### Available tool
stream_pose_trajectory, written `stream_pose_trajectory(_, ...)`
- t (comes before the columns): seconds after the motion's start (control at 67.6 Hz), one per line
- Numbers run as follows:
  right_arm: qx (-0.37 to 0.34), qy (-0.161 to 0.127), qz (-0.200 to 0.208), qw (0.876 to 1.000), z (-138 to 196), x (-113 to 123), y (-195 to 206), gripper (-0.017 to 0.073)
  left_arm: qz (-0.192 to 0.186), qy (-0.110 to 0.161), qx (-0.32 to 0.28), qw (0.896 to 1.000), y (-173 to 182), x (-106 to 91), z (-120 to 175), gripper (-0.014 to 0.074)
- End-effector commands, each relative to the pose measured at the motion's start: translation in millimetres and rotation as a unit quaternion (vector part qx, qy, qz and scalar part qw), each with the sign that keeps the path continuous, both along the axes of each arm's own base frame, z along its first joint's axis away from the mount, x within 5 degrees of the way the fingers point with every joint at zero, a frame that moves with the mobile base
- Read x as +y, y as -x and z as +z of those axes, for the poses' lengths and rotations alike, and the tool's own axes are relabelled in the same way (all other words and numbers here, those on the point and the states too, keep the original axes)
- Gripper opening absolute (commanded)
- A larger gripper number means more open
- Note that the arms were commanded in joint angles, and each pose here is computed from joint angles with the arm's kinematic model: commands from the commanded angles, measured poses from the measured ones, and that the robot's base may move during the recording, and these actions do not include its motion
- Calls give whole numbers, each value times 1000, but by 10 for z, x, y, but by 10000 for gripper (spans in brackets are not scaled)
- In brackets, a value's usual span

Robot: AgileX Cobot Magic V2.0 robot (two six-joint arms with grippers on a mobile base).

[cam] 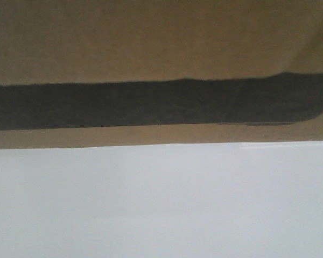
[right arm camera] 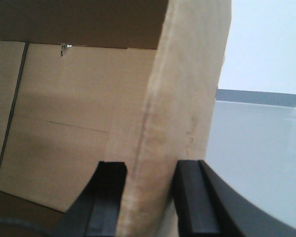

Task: Grab box from left shelf to table start
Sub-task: 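Keep holding the box with both grippers while driving across the floor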

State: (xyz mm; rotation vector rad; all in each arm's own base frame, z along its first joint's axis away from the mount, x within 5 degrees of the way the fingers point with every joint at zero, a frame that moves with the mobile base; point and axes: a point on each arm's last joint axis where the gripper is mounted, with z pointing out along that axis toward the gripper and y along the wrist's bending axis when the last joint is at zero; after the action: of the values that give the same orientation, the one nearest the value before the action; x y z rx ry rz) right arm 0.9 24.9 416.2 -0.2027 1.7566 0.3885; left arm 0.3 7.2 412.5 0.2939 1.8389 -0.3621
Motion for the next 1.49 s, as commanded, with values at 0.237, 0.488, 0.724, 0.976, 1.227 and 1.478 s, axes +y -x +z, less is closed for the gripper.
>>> stream_pose_trajectory(0.237, -74, -20, -11, 997, 204, -17, -21, 58, -67, 96, -90, 989, 95, -78, 293, -92)
stream_pose_trajectory(0.488, -74, -20, -11, 997, 204, -17, -21, 58, -67, 96, -90, 989, 95, -78, 293, -92)
stream_pose_trajectory(0.724, -71, -19, -11, 997, 203, -15, -36, 58, -67, 95, -87, 989, 77, -88, 293, -92)
stream_pose_trajectory(0.976, -71, -19, -11, 997, 203, -15, -36, 58, -67, 94, -86, 990, 71, -92, 294, -92)
stream_pose_trajectory(1.227, -71, -19, -11, 997, 203, -15, -36, 58, -67, 94, -86, 990, 71, -92, 294, -92)
stream_pose_trajectory(1.478, -71, -19, -11, 997, 203, -15, -36, 58, -67, 94, -86, 990, 71, -92, 294, -92)
